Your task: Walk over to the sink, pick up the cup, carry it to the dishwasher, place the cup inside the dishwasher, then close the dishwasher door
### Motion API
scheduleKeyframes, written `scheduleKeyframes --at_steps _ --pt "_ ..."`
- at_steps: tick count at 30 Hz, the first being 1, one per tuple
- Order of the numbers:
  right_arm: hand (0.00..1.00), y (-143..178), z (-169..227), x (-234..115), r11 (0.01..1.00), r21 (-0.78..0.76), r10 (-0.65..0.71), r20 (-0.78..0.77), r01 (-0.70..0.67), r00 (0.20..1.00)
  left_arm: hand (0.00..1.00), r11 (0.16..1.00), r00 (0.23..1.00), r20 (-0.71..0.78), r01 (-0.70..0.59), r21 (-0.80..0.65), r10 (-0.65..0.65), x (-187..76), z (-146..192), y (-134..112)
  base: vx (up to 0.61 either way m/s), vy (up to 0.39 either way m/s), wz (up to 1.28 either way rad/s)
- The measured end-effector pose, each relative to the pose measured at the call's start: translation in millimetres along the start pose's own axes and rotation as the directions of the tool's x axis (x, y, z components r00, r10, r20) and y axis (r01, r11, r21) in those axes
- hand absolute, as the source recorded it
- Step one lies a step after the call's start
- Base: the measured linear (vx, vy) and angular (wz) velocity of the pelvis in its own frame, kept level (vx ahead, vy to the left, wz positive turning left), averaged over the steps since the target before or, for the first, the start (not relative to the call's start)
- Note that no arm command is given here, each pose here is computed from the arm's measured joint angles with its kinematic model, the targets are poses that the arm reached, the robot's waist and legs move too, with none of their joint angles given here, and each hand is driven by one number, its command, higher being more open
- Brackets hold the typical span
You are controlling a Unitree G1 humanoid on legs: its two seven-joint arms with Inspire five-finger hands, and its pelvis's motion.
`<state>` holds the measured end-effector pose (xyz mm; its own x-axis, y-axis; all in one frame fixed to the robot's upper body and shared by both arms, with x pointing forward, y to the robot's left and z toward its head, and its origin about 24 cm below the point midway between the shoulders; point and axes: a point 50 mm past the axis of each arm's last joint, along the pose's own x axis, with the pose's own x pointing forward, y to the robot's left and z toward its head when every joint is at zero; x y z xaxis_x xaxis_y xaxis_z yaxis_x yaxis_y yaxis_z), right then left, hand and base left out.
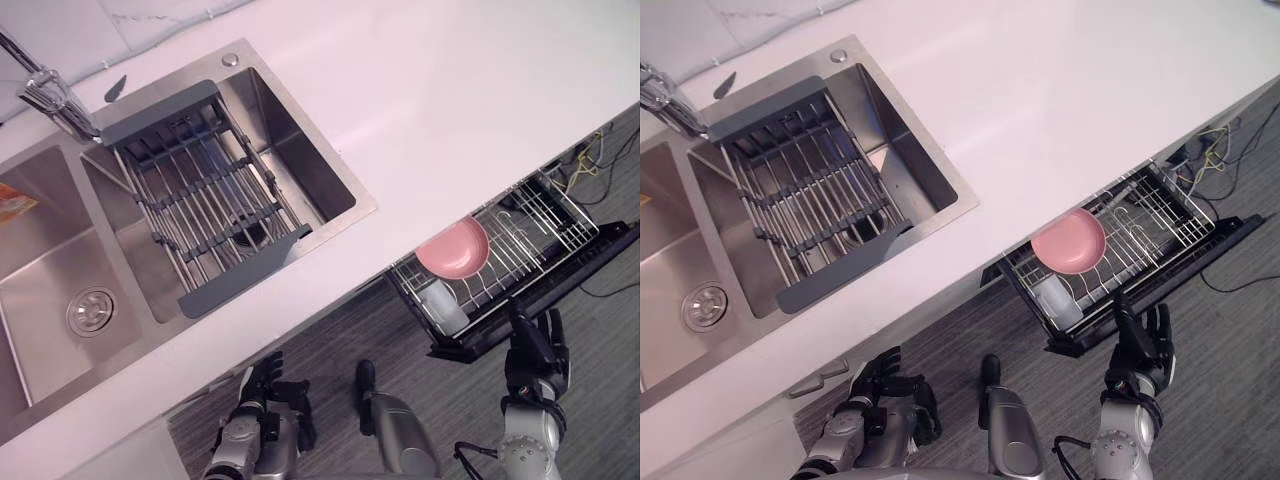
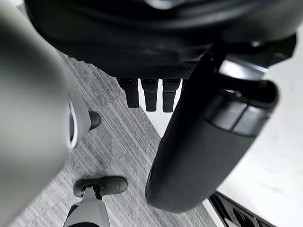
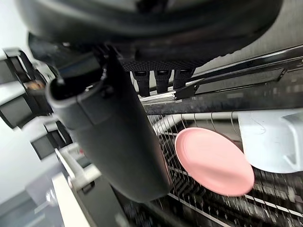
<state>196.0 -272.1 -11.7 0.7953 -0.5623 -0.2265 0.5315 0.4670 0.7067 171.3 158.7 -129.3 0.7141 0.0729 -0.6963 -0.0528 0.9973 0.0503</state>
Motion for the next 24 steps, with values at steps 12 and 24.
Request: scheduleKeyframes --at_steps 12,24 --pt "0.90 71.8 -8.3 53.6 0.983 -0.003 0.185 -0.022 -0.185 0.983 0.90 1.000 1.000 -0.021 -0.007 0.016 0.008 -2.2 -8.1 7.9 -0.05 -0.041 0.28" --pt "0.90 72.5 -22.6 57.6 0.967 -0.106 0.222 -0.103 -0.233 0.969 0.90 0.998 0.999 -0.036 -0.011 0.054 0.013 -5.0 -14.5 12.2 -0.02 0.021 0.09"
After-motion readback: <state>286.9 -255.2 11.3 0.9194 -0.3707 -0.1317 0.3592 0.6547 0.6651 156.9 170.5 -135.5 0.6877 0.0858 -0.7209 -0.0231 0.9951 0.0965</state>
